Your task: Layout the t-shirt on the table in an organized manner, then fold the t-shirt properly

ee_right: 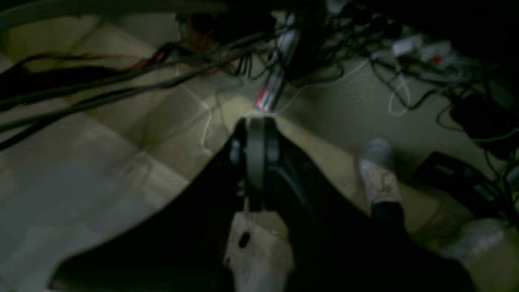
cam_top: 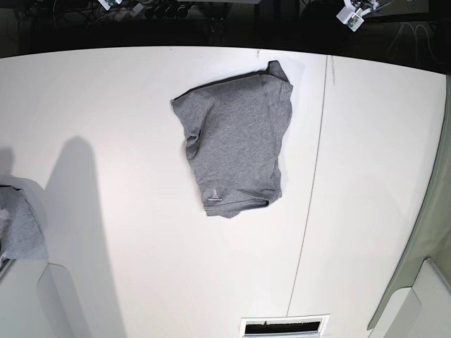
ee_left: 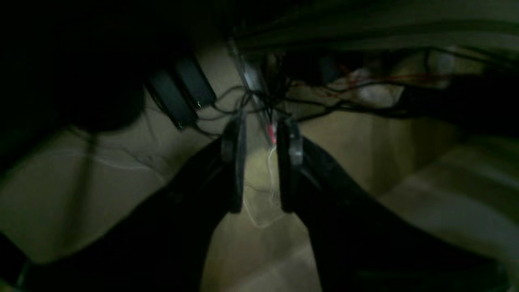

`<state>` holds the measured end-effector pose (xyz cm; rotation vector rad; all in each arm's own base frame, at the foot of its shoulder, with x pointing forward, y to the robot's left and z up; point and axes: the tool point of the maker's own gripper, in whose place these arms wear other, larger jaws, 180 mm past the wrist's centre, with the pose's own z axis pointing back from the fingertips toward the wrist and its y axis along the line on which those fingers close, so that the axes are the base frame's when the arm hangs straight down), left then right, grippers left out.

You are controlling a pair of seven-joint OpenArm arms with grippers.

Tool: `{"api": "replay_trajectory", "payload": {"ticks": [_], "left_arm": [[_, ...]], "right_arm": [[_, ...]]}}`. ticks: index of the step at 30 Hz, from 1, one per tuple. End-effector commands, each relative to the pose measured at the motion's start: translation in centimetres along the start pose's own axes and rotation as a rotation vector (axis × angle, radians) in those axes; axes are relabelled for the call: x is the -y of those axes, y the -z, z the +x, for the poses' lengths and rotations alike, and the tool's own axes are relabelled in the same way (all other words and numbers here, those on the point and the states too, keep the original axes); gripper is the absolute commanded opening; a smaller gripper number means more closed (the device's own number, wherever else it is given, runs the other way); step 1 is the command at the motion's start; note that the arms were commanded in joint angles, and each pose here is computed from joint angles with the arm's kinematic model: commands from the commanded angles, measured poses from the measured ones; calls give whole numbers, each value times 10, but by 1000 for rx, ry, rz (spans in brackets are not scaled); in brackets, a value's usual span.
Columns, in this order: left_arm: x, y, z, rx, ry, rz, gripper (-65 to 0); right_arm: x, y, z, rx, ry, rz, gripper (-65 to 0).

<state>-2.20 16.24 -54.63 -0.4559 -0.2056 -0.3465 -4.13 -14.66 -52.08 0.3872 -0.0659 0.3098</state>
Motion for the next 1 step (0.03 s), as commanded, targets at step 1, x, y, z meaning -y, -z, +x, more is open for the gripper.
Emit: {"api": "replay_trajectory", "payload": {"ticks": [1], "left_arm": [[-3, 12, -9, -7, -42, 34, -501]], "right_arm": [[10, 3, 0, 6, 1, -15, -650]]}}
